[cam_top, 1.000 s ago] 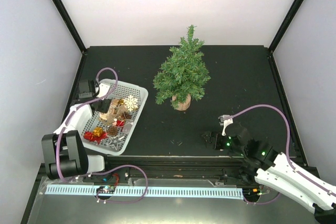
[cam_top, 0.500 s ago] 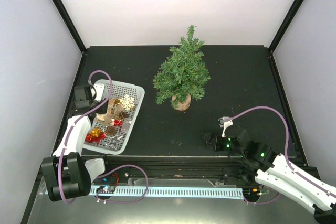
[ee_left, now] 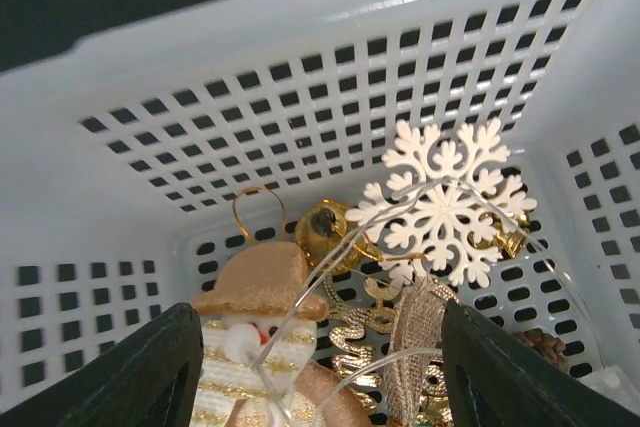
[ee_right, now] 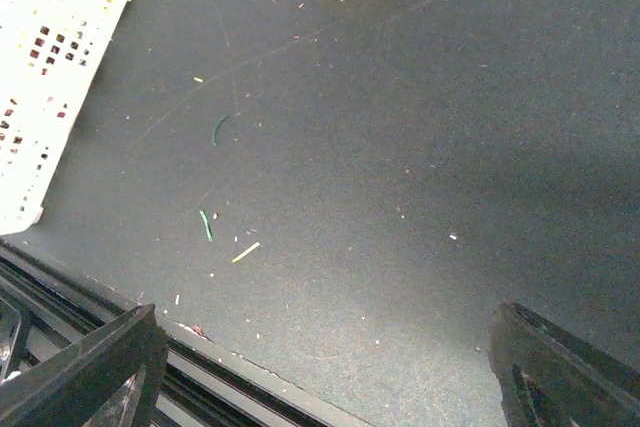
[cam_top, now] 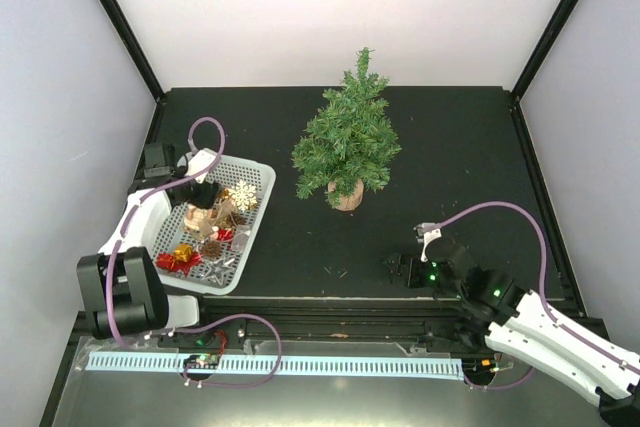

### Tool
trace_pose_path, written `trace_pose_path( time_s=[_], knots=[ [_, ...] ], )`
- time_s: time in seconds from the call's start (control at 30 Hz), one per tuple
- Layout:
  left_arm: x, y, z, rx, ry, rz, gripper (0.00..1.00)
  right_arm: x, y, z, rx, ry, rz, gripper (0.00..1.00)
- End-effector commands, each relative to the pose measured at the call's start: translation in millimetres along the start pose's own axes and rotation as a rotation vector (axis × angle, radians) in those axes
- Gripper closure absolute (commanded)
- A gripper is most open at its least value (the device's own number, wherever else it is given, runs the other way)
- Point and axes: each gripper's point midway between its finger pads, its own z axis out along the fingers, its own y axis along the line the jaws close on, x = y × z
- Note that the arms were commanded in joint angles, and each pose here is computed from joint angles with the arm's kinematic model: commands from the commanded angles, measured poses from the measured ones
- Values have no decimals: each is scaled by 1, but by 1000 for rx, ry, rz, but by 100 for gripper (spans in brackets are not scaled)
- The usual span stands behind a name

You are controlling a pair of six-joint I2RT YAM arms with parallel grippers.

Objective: Decorate the small christmas tree

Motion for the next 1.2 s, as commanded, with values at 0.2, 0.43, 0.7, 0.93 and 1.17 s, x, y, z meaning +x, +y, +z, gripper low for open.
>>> trace_pose_path(
  time_s=[0.2,0.43,0.7,0.93,1.17],
  knots=[
    [17,5,20,49,69,52,46,-8,11,1,-20,-4,-7,12],
    [24,18,31,21,90,48,43,-8,13,4,-28,1,-2,12],
    [34,23,47,34,127,28,64,-9,14,5,-32,-3,7,12],
    [13,22,30,67,82,1,98,-11,17,2,-46,-13,10,12],
    [-46,16,-40,34,-78,50,98,-11,19,2,-57,-11,8,12]
  ],
)
